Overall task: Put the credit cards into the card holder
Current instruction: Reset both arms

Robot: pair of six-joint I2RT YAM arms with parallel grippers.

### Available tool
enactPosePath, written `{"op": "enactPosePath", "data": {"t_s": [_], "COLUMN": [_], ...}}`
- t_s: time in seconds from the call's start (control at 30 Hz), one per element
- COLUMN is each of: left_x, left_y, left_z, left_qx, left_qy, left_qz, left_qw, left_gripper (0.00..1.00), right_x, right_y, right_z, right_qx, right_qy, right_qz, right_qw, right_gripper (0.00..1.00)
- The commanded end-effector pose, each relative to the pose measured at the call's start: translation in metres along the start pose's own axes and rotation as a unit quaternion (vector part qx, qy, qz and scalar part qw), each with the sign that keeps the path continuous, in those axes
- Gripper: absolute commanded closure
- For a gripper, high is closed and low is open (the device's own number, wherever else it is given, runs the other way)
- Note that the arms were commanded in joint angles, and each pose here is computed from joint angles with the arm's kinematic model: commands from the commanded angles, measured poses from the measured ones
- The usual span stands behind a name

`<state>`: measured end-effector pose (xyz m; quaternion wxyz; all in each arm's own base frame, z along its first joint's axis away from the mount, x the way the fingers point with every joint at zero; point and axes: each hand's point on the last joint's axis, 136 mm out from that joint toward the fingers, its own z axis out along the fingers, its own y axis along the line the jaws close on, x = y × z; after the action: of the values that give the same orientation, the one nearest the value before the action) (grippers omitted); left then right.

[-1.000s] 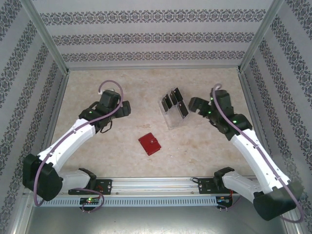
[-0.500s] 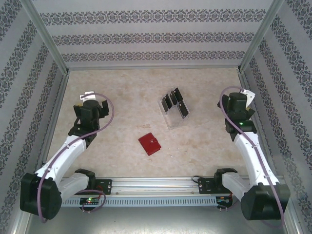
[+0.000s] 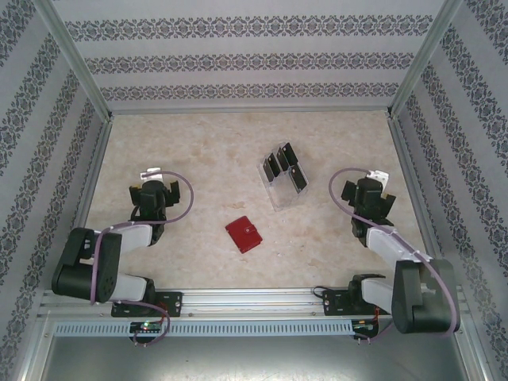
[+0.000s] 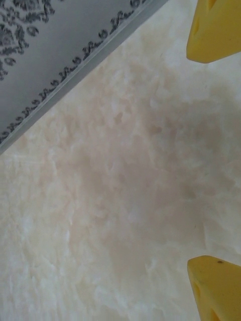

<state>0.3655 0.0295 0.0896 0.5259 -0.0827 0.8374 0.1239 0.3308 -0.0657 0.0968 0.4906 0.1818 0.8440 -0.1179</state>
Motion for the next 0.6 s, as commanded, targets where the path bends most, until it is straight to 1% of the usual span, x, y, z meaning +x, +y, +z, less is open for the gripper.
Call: {"op": "enactPosePath", "data": {"t_s": [0.0, 0.07, 0.1, 0.13, 0.17, 0.2, 0.23, 0.27, 0.3, 0.33, 0.37, 0.4, 0.43, 0.47, 0.53, 0.57], "left_x": [-0.029, -0.024, -0.022, -0.024, -0.022, -0.019, -0.014, -0.013, -0.015, -0.01, -0.01, -0.014, -0.013, -0.011, -0.014, -0.012], "left_y": [-0.014, -0.021, -0.024, -0.026, -0.025, -0.025, -0.023, -0.022, -0.021, -0.021, -0.02, -0.02, -0.02, -0.02, -0.02, -0.02], "left_z": [0.004, 0.009, 0.012, 0.015, 0.017, 0.02, 0.023, 0.025, 0.025, 0.026, 0.027, 0.027, 0.027, 0.027, 0.027, 0.027], "left_qx": [0.046, 0.06, 0.067, 0.072, 0.075, 0.081, 0.084, 0.087, 0.086, 0.09, 0.094, 0.094, 0.094, 0.095, 0.094, 0.094], "left_qy": [-0.07, -0.068, -0.069, -0.069, -0.059, -0.049, -0.043, -0.056, -0.064, -0.036, -0.038, -0.056, -0.048, -0.038, -0.052, -0.043], "left_qz": [0.006, 0.014, 0.018, 0.019, 0.016, 0.01, 0.002, -0.002, -0.005, -0.006, -0.011, -0.01, -0.012, -0.012, -0.011, -0.012], "left_qw": [0.996, 0.996, 0.995, 0.995, 0.995, 0.995, 0.996, 0.995, 0.994, 0.995, 0.995, 0.994, 0.994, 0.995, 0.994, 0.995], "left_gripper": [0.0, 0.0, 0.0, 0.0, 0.0, 0.0, 0.0, 0.0, 0.0, 0.0, 0.0, 0.0, 0.0, 0.0, 0.0, 0.0], "right_x": [-0.043, -0.04, -0.044, -0.033, -0.036, -0.035, -0.03, -0.024, -0.024, -0.028, -0.024, -0.024, -0.03, -0.033, -0.028, -0.029], "right_y": [0.023, 0.031, 0.037, 0.037, 0.041, 0.047, 0.055, 0.06, 0.064, 0.066, 0.065, 0.065, 0.067, 0.067, 0.064, 0.065], "right_z": [0.005, 0.01, 0.013, 0.015, 0.014, 0.014, 0.015, 0.019, 0.025, 0.025, 0.027, 0.028, 0.027, 0.026, 0.026, 0.025], "right_qx": [-0.051, -0.067, -0.076, -0.081, -0.091, -0.105, -0.122, -0.133, -0.136, -0.136, -0.132, -0.128, -0.13, -0.126, -0.11, -0.112], "right_qy": [-0.105, -0.102, -0.12, -0.123, -0.14, -0.131, -0.107, -0.097, -0.113, -0.138, -0.106, -0.083, -0.12, -0.134, -0.103, -0.118], "right_qz": [0.023, 0.01, 0.008, 0.005, 0.005, -0.006, -0.022, -0.032, -0.032, -0.026, -0.035, -0.038, -0.034, -0.032, -0.041, -0.041], "right_qw": [0.993, 0.992, 0.99, 0.989, 0.986, 0.986, 0.986, 0.986, 0.984, 0.981, 0.985, 0.988, 0.984, 0.982, 0.988, 0.986], "right_gripper": [0.02, 0.02, 0.02, 0.02, 0.02, 0.02, 0.02, 0.02, 0.02, 0.02, 0.02, 0.02, 0.02, 0.02, 0.02, 0.02]}}
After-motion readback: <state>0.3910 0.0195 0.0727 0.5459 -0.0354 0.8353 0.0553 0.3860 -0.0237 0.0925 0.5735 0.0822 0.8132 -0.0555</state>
